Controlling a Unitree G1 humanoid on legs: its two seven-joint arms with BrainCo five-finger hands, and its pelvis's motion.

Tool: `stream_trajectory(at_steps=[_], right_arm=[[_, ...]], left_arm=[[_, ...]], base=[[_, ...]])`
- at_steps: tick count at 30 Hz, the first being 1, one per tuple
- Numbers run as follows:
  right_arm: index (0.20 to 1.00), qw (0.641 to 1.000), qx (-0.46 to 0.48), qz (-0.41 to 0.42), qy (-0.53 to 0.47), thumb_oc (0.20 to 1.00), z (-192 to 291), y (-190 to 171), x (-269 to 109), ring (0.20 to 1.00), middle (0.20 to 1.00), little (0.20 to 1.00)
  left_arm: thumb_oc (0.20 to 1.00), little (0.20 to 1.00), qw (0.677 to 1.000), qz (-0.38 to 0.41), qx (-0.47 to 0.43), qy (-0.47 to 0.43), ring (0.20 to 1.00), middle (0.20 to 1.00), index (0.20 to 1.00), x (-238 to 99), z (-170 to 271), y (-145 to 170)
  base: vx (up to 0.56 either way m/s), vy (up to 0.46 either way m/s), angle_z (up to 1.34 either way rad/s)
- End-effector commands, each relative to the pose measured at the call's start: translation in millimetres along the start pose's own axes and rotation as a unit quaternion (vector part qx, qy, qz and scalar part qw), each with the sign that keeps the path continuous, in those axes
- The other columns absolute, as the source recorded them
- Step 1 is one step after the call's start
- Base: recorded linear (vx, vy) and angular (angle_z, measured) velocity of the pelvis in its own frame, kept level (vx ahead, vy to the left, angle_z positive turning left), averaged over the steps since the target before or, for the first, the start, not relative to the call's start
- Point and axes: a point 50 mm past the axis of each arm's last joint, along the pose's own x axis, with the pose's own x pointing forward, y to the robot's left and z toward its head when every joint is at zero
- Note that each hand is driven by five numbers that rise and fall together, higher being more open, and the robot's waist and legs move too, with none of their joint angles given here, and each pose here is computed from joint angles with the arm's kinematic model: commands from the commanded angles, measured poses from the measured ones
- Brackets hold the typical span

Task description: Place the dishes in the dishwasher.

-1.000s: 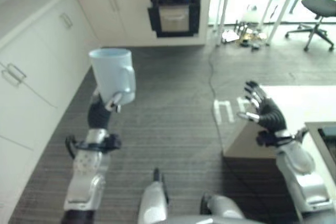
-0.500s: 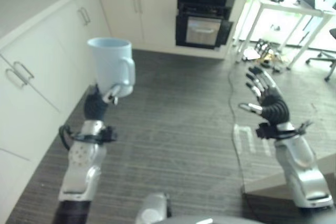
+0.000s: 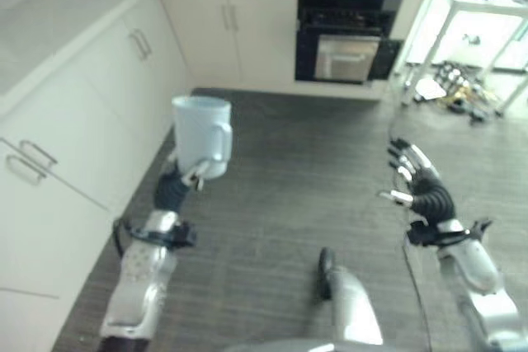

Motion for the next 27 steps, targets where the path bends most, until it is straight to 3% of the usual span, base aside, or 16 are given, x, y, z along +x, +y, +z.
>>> stream_trajectory(at_steps=[1, 11, 22, 27], right_arm=[[1.000, 0.997, 0.009, -0.018, -0.075, 1.000, 25, -5, 10, 1.000, 1.000, 1.000], [1.000, 0.998, 0.006, 0.005, -0.064, 1.000, 23, -8, 10, 1.000, 1.000, 1.000], [1.000, 0.998, 0.006, 0.027, -0.061, 1.000, 23, -5, 4, 1.000, 1.000, 1.000], [1.000, 0.997, 0.010, 0.014, -0.071, 1.000, 25, 0, 17, 1.000, 1.000, 1.000]], left_arm=[[0.200, 0.200, 0.996, -0.019, 0.035, -0.083, 0.200, 0.200, 0.200, 5, 38, 7], [0.200, 0.200, 0.997, 0.000, 0.031, -0.077, 0.200, 0.200, 0.200, -2, 32, 7], [0.200, 0.200, 0.996, 0.005, 0.031, -0.084, 0.200, 0.200, 0.200, -1, 31, 16], [0.200, 0.200, 0.994, -0.011, 0.041, -0.097, 0.200, 0.200, 0.200, 9, 39, 11]], base=[[0.32, -0.260, -0.50], [0.25, -0.237, -0.67], [0.31, 0.238, -0.61], [0.26, 0.311, 0.29]])
